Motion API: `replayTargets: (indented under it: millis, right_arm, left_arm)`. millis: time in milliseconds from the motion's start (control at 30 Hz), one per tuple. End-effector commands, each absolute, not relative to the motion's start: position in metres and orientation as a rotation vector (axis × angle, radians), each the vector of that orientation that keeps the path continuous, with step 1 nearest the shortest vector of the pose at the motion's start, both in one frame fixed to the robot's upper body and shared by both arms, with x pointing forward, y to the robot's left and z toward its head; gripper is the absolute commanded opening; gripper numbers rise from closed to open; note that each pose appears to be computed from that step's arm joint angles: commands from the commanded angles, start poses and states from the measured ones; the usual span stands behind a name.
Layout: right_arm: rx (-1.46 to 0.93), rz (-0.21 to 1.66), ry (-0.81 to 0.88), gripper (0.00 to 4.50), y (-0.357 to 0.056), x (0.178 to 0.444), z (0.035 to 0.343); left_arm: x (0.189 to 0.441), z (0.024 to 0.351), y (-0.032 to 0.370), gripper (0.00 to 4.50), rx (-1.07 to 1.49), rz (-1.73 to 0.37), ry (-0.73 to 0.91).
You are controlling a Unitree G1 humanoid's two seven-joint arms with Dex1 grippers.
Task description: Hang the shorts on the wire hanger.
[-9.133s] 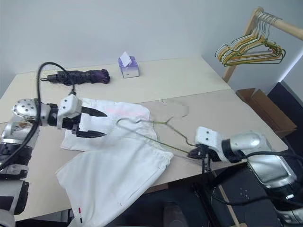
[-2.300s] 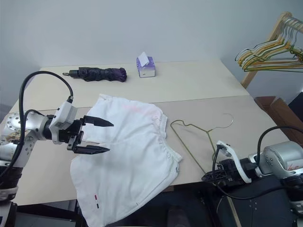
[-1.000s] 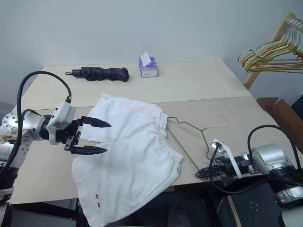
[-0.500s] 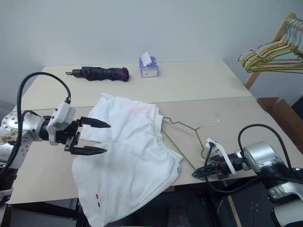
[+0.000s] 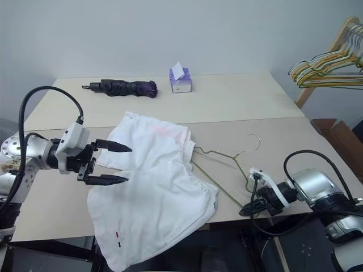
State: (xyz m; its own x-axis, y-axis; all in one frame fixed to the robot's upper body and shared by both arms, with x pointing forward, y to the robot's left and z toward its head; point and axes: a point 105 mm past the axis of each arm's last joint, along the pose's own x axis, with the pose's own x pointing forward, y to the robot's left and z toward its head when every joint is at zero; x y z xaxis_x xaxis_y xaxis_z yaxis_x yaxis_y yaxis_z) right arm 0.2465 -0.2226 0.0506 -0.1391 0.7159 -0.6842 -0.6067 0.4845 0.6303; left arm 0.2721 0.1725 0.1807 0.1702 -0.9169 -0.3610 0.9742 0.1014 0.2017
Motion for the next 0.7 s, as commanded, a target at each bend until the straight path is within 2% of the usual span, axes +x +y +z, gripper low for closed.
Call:
replayTargets:
  millis: [33,233,367,433,533,700]
  right_arm:
    - [0.064,1.15,1.25,0.0,-0.218,0.262,0.049]
    - [0.025,1.239,1.253,0.0,-0.209,0.265,0.049]
    - [-0.069,1.248,1.284,0.0,-0.217,0.262,0.042]
    - [-0.02,1.193,1.255,0.0,-0.214,0.272,0.041]
    - [0.128,1.19,1.164,0.0,-0.204,0.287,0.057]
    - [0.25,1.164,1.095,0.0,-0.211,0.293,0.072]
  left_arm:
    - [0.274,0.191,0.171,4.48,0.47,-1.392,0.102]
    - [0.274,0.191,0.172,4.48,0.476,-1.386,0.097]
    - [0.274,0.191,0.173,4.48,0.479,-1.38,0.095]
    - [0.273,0.189,0.173,4.48,0.479,-1.379,0.096]
    - [0.273,0.189,0.172,4.48,0.477,-1.375,0.091]
    - [0.273,0.189,0.173,4.48,0.479,-1.37,0.089]
